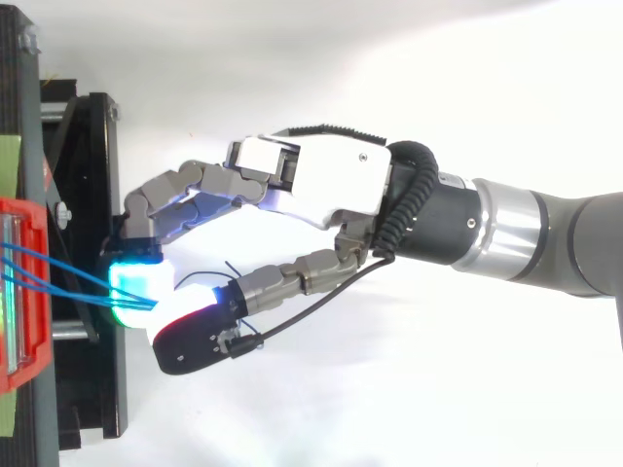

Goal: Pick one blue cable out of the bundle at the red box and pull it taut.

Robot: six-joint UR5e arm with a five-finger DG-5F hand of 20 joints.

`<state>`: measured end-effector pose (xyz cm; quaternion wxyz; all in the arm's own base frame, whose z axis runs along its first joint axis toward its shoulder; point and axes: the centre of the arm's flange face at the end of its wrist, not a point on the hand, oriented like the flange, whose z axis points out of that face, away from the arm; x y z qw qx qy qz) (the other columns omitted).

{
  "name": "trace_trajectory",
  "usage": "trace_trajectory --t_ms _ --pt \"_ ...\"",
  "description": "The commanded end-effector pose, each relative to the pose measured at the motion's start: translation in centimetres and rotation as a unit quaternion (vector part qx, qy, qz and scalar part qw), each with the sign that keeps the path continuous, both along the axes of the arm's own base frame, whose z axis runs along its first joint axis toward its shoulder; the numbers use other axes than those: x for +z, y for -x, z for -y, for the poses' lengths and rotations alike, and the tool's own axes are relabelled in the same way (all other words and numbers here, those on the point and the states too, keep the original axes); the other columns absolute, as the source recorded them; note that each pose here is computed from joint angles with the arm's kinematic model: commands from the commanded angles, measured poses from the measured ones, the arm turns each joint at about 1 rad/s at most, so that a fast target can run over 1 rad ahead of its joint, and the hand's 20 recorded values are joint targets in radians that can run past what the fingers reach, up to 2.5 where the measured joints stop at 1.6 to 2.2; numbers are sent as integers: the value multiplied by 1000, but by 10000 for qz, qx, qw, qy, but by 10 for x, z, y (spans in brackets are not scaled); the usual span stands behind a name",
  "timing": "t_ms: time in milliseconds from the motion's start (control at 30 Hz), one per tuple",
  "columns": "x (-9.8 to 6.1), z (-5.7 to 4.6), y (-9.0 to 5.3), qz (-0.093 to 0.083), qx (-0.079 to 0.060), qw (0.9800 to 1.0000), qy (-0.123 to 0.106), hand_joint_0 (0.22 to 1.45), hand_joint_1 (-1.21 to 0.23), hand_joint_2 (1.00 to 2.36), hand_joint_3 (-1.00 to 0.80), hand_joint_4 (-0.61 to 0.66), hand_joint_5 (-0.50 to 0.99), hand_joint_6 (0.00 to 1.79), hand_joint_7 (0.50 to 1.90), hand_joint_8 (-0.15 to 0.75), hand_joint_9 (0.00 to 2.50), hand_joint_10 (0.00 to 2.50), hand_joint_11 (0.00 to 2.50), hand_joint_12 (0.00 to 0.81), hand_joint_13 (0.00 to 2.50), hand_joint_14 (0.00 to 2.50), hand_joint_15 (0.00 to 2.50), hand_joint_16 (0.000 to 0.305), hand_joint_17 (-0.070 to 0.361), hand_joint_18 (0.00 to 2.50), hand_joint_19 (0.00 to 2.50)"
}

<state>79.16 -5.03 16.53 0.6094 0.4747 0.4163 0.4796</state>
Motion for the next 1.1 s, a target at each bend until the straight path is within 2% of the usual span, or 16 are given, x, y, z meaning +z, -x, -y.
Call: trace_trajectory --t_ms 0,67,233,333,400,500,733,833,1067 --pt "7 1 4 -154 20 9999 -62 703 -942 1029 -55 43 -200 914 1194 340 648 9 373 411 593 6 178 55 123 649 232" --pt "11 0 7 -264 31 9996 -67 721 -957 1029 -76 83 -197 915 1176 338 645 9 371 411 590 6 179 55 123 643 231" --pt "6 1 12 -537 93 9985 -98 755 -986 1026 -126 105 -197 912 1134 331 620 11 360 407 572 5 164 55 123 635 207" --pt "6 0 12 -556 139 9982 -148 771 -1010 1022 -194 109 -204 912 1132 324 602 9 366 403 564 5 163 55 123 638 198" --pt "5 0 13 -563 140 9982 -155 766 -1026 1011 -356 112 -210 912 1121 323 586 11 364 404 567 5 159 55 124 656 178" --pt "6 -1 12 -539 150 9983 -165 755 -1032 1000 -500 121 -213 912 1107 323 581 9 374 405 568 5 162 55 124 665 178" --pt "5 0 12 -554 142 9982 -163 658 -1016 1000 -500 144 -211 911 1091 329 594 11 376 408 571 6 170 55 124 659 210" --pt "5 0 12 -554 142 9982 -163 567 -969 1000 -500 164 -203 902 1068 343 609 9 372 418 570 6 177 57 128 656 242" --pt "5 0 12 -546 142 9983 -164 489 -859 1000 -500 184 -187 882 1014 374 653 8 377 444 590 6 191 61 138 672 269"
